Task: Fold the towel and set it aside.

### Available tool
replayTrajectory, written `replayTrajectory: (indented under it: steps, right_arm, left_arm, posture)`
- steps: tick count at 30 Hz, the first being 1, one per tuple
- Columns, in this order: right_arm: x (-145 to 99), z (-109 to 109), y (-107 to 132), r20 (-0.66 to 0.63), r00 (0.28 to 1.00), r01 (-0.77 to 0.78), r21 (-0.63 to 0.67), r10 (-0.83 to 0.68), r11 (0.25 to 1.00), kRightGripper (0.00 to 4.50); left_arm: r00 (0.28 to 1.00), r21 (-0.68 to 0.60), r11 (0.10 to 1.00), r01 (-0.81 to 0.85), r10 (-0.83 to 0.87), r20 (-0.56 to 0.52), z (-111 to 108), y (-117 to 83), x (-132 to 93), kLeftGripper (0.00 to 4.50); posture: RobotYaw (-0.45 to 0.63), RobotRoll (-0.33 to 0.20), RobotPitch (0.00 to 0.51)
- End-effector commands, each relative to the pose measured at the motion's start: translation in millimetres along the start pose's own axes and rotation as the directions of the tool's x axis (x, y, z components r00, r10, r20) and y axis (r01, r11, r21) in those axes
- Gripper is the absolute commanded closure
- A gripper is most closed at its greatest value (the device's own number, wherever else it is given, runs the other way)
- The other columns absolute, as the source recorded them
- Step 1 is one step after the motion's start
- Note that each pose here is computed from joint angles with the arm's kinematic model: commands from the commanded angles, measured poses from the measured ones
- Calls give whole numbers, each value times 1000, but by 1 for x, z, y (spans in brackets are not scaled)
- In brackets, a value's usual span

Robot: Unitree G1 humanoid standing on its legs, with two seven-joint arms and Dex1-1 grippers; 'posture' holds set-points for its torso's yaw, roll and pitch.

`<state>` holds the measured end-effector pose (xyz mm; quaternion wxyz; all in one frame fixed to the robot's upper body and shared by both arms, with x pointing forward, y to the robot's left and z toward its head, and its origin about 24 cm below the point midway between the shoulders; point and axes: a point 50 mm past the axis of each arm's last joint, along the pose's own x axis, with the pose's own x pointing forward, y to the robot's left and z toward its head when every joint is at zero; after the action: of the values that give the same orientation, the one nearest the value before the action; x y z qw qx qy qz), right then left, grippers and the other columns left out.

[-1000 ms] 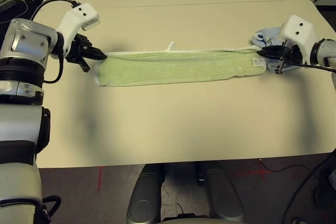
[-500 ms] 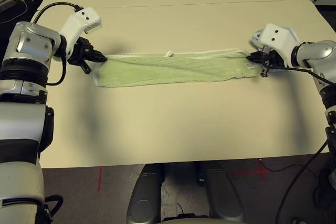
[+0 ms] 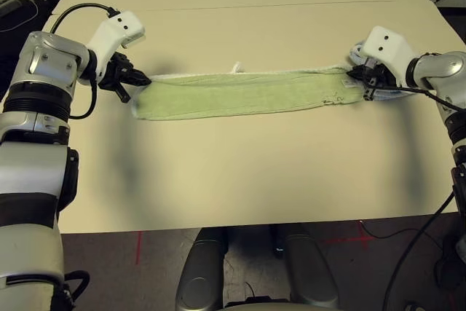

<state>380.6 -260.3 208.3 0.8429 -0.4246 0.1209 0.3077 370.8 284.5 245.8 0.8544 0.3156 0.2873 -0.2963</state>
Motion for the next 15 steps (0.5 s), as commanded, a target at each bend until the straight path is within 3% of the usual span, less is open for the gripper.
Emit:
replayTrajectory:
  steps: [1,15]
  right_arm:
    - [-1,-14,4,-61,998,-1,28,2,1000,4500]
    - [5,-7,1,-58,998,39,19,-38,999,4500]
  left_arm:
    - [999,-11,1000,-25,24,-37,-8,3,-1,4478]
    - [997,3,998,-59,59,-43,-9,4,4,4478]
  posture:
    - [63,0,267]
    - [64,0,268]
